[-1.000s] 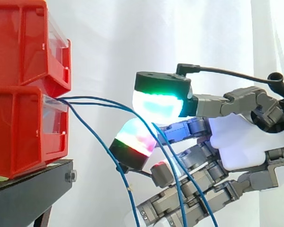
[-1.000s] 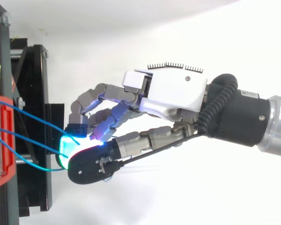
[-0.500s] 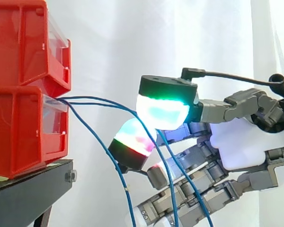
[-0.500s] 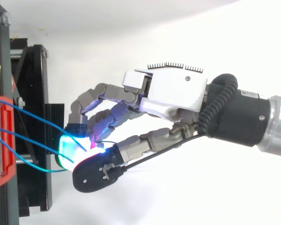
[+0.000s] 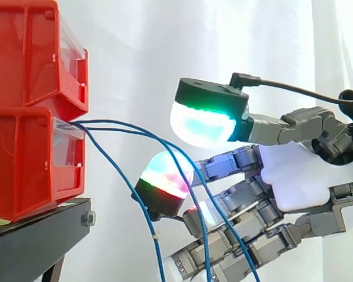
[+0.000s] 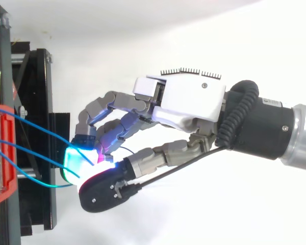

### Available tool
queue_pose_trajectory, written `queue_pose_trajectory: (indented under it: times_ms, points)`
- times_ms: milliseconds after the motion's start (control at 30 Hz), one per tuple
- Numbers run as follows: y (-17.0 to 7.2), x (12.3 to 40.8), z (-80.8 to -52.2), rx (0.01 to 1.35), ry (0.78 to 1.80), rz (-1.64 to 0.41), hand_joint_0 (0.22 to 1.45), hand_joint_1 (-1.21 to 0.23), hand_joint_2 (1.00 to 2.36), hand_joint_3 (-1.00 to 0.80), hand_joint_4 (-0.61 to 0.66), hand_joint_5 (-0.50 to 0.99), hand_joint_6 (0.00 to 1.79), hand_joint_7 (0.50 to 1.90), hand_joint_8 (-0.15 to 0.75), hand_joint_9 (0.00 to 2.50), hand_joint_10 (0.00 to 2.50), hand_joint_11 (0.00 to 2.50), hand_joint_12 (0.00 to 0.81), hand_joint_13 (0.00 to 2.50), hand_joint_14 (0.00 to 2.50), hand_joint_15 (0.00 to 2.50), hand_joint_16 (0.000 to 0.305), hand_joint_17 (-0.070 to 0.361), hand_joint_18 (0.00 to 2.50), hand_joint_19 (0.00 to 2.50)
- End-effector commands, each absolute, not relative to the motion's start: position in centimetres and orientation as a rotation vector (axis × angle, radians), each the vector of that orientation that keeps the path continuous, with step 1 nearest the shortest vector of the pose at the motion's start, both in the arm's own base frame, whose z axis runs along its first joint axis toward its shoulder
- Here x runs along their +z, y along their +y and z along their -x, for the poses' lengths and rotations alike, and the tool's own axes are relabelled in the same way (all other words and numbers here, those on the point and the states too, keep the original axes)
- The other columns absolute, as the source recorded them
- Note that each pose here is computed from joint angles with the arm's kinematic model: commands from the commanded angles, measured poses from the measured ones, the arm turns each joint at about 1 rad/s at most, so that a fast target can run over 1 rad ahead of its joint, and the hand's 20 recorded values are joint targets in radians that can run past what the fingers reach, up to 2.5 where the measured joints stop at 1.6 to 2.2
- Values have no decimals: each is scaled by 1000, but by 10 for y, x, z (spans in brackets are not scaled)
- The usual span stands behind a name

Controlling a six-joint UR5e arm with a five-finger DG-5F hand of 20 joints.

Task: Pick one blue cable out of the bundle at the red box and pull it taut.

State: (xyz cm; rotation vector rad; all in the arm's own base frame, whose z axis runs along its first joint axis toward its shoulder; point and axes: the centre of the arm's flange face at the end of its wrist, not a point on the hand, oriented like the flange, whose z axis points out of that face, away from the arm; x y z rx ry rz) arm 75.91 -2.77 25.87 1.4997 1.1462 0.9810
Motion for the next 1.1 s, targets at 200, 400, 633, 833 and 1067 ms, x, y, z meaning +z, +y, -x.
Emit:
queue_pose_trajectory:
  times_ms: [200,400,633,833,1067]
  points:
    - [-27,259,-759,983,1147,-1499,590,-679,1000,-500,21,-189,920,925,322,966,11,1116,396,561,9,292,53,119,545,219]
    - [-28,260,-759,984,1145,-1498,698,-745,1012,-348,-68,-198,956,982,317,995,8,1147,387,607,10,296,51,116,601,176]
    - [-28,259,-759,982,1145,-1499,807,-831,1000,-500,-54,-223,975,946,294,958,7,1130,382,612,10,296,51,115,597,161]
    - [-27,259,-759,984,1148,-1499,551,-868,1000,-500,35,-208,955,868,309,976,7,1139,393,632,10,324,53,119,623,182]
    - [-27,258,-759,984,1150,-1499,422,-634,1000,-500,63,-173,933,887,379,1039,2,1134,448,648,9,334,64,144,664,217]
